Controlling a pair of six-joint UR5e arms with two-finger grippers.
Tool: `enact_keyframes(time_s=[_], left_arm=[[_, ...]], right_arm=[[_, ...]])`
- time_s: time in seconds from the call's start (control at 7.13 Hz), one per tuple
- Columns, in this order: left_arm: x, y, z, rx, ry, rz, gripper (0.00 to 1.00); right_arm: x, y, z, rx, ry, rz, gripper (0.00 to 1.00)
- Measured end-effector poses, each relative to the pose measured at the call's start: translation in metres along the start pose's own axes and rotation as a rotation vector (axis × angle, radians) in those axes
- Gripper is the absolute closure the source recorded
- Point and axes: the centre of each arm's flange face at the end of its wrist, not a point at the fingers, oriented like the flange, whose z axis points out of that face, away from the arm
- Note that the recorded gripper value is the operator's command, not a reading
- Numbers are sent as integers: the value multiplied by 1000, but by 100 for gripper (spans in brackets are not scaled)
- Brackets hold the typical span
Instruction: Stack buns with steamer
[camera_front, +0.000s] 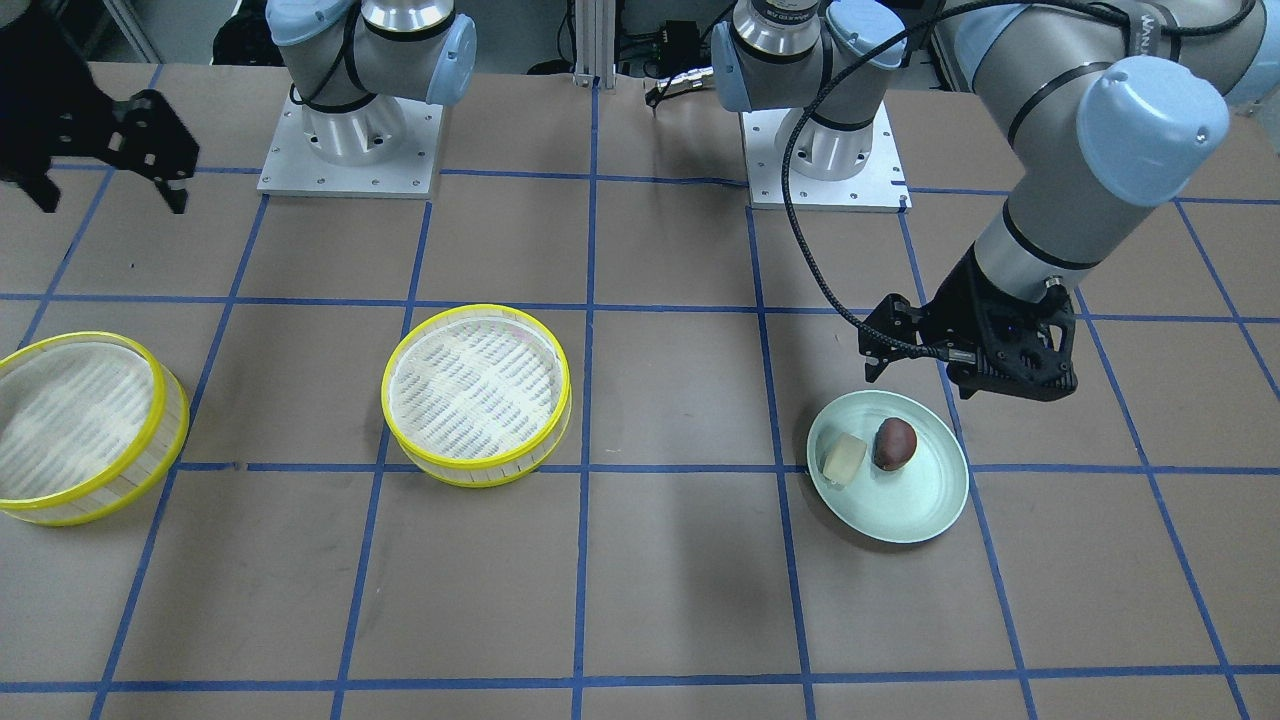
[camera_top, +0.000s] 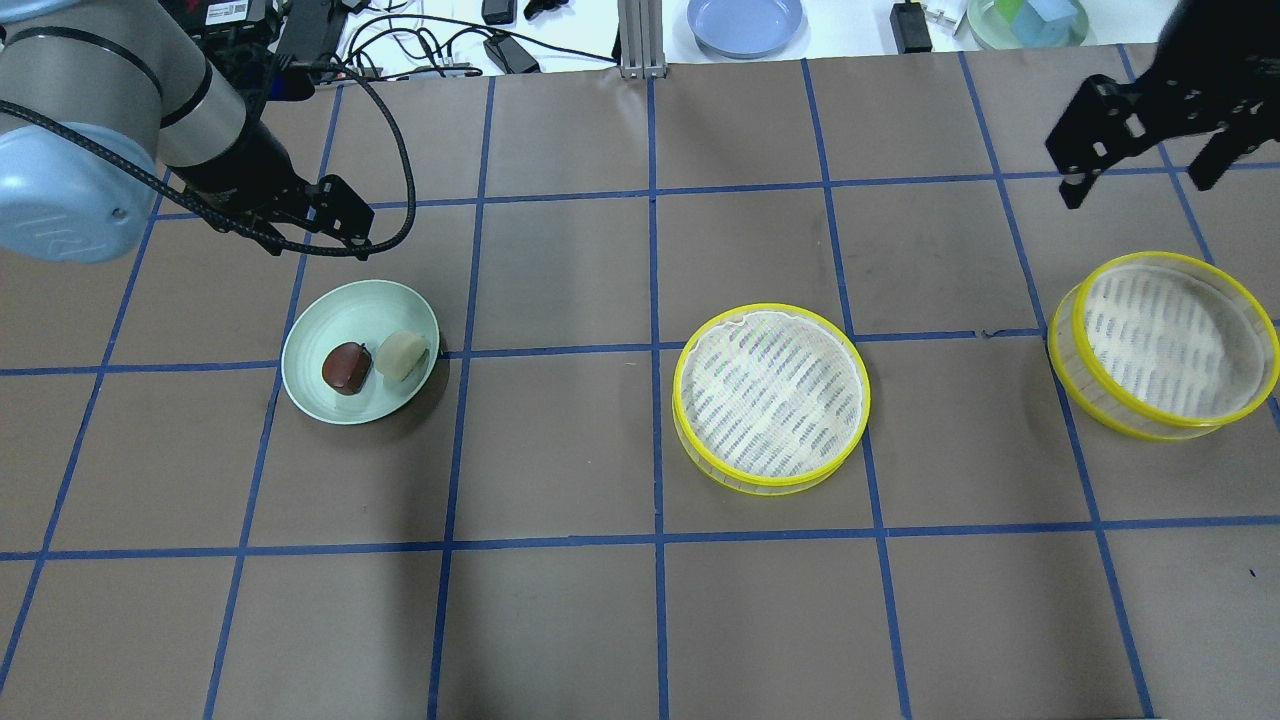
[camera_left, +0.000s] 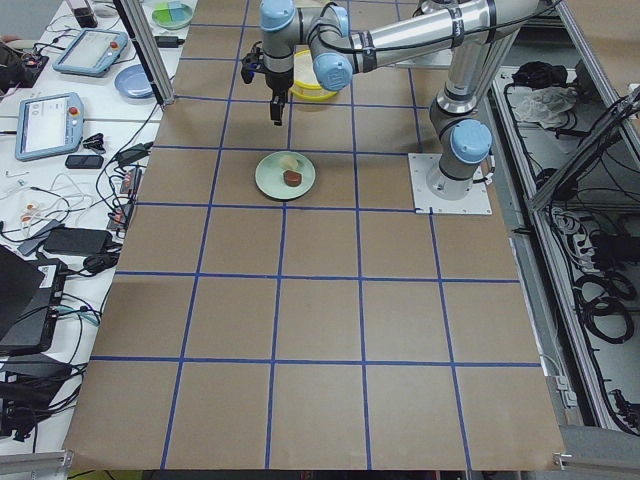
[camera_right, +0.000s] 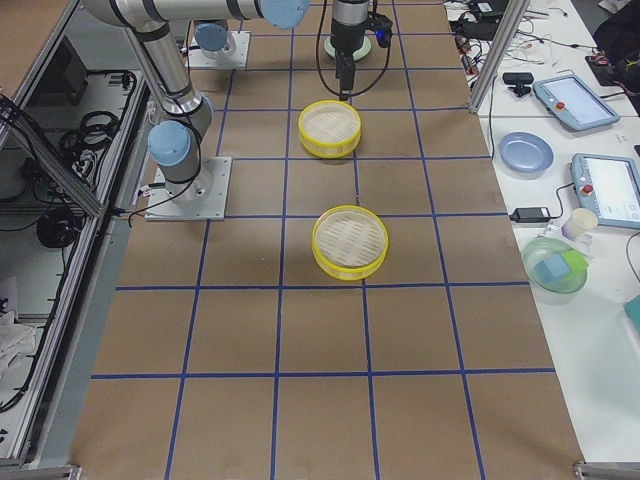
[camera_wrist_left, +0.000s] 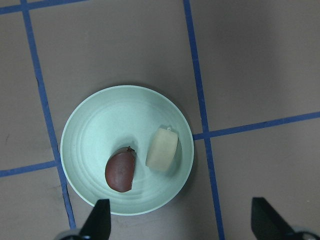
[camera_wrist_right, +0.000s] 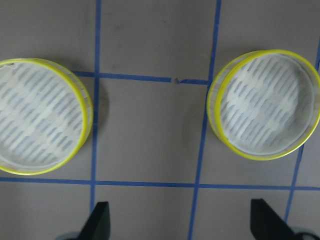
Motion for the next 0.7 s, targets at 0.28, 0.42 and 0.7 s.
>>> enact_keyframes(time_s=[0.28,0.42,0.7], left_arm=[[-3,-9,29,-36,35,58,0],[-4,-13,45,-55,65,75,0],[-6,-15,76,-105,94,99,0]], right_arm=[[122,2,71,-42,-30,-68,0],[170,3,108,-53,-43,-98,0],[239,-12,174,-14,-20,-276,6]])
